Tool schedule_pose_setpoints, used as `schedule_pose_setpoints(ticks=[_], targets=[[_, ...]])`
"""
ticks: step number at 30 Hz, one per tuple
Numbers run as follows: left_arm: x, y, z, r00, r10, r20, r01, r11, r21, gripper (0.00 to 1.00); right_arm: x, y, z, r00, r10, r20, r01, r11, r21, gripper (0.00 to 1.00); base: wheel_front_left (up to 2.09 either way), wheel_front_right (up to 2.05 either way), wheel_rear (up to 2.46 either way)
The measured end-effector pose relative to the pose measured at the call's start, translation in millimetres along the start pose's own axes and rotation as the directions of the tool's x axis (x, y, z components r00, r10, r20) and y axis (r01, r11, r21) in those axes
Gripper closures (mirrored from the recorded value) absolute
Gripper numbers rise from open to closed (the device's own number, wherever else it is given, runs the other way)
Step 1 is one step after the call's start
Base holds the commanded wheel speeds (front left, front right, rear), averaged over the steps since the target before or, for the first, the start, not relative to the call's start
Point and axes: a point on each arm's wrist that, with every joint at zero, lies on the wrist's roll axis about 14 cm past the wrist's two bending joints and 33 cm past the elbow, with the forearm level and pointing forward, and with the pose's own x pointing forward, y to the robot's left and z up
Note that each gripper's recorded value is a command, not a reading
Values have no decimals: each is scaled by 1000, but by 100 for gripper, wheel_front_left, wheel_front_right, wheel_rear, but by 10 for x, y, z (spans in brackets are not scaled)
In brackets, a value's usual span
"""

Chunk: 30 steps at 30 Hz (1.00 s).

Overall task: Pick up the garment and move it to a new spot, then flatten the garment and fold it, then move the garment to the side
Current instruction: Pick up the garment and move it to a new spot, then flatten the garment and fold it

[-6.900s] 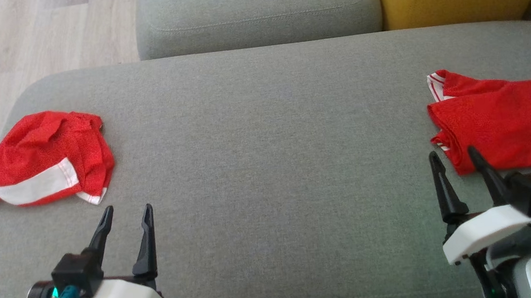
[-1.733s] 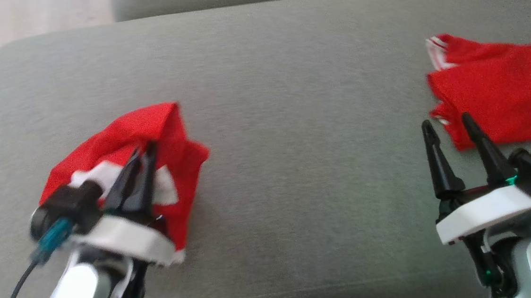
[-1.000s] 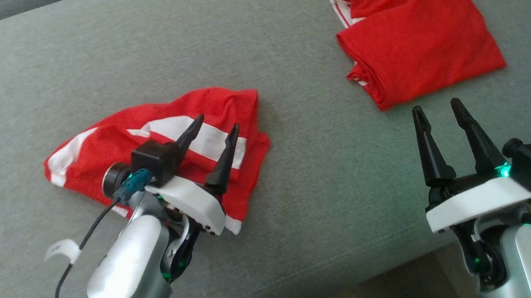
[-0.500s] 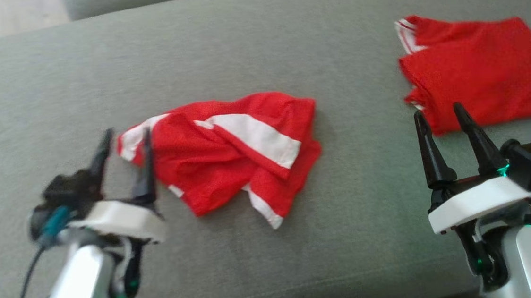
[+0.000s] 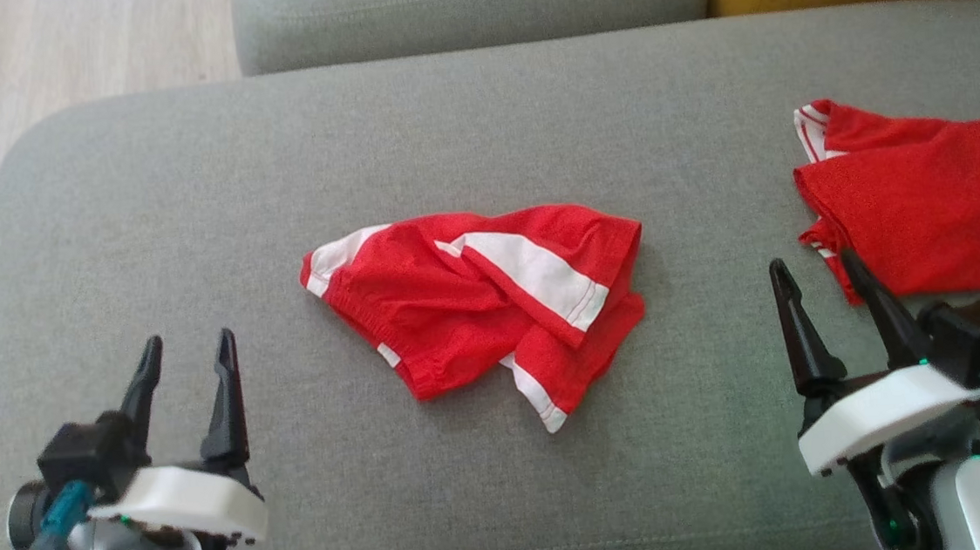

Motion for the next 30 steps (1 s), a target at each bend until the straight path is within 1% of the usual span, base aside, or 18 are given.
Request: schedule_pose_setpoints(ticks=[11, 20, 30], targets=[[-151, -103, 24, 1000, -25, -13, 25, 1000, 2, 0, -173, -39, -30, 1000, -21, -14, 21, 1000, -16, 0, 0, 0, 0], [-190, -95, 13, 1000, -17, -24, 17, 1000, 8, 0, -188, -42, 40, 1000, -23, 8, 23, 1000, -19, 0, 0, 0, 0], [-203, -80, 3, 999, -10, -33, 10, 1000, 10, 0, -179, -56, 31, 1000, -26, 4, 27, 999, -18, 0, 0, 0, 0]])
